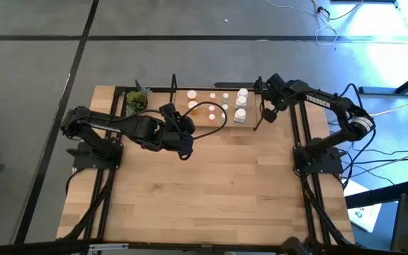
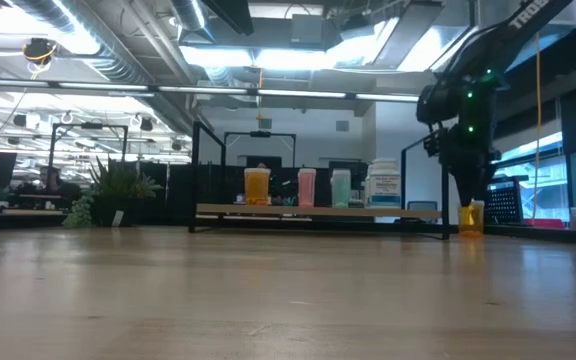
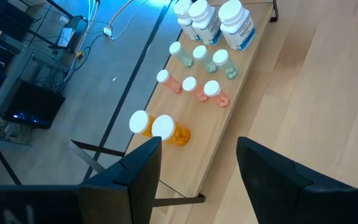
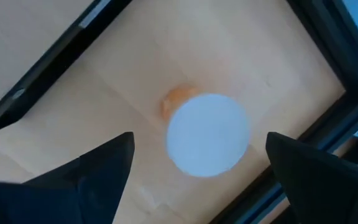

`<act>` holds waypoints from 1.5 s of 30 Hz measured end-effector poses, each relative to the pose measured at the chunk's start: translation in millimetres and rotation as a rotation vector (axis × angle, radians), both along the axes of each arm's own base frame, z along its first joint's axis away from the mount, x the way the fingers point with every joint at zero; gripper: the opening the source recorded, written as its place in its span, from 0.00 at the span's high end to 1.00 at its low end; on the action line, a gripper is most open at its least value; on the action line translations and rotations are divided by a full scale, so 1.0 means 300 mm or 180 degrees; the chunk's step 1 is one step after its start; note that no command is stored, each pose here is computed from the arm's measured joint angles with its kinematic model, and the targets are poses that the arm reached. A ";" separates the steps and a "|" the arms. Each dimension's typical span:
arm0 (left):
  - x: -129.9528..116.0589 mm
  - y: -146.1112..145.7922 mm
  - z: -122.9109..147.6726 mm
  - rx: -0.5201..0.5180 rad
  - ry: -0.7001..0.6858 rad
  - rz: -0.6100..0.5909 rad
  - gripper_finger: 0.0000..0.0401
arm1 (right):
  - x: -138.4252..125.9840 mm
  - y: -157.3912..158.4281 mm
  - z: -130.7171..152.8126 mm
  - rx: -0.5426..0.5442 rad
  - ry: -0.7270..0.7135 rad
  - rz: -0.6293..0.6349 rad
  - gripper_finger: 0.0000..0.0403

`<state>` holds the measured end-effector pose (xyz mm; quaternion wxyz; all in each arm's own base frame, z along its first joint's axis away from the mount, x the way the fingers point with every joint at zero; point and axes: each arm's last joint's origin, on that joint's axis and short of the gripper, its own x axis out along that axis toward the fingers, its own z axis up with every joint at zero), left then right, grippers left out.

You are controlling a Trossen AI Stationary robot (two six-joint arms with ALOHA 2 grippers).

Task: Pick and place medicine bottles onto shelf by color
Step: Put the orange pill bottle on the shelf aligned with the orange pill bottles

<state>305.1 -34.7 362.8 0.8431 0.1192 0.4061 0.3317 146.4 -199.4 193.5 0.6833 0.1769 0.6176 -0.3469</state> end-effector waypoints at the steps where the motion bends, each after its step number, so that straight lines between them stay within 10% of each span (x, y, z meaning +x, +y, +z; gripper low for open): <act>1: 0.000 0.000 0.000 -0.0001 -0.0001 0.0002 0.50 | 0.002 -0.003 -0.002 -0.0019 0.0003 0.0013 0.09; 15: 0.000 0.000 0.000 0.0000 0.0000 0.0000 0.50 | 0.002 -0.035 -0.045 0.0046 0.0079 0.0013 0.10; 32: 0.000 0.000 0.000 -0.0001 0.0000 0.0000 0.50 | 0.006 -0.036 -0.046 0.0071 0.0021 0.0074 0.47; 45: 0.000 0.000 0.000 -0.0001 0.0000 0.0000 0.50 | 0.000 -0.026 -0.046 0.0158 0.0050 -0.0009 0.48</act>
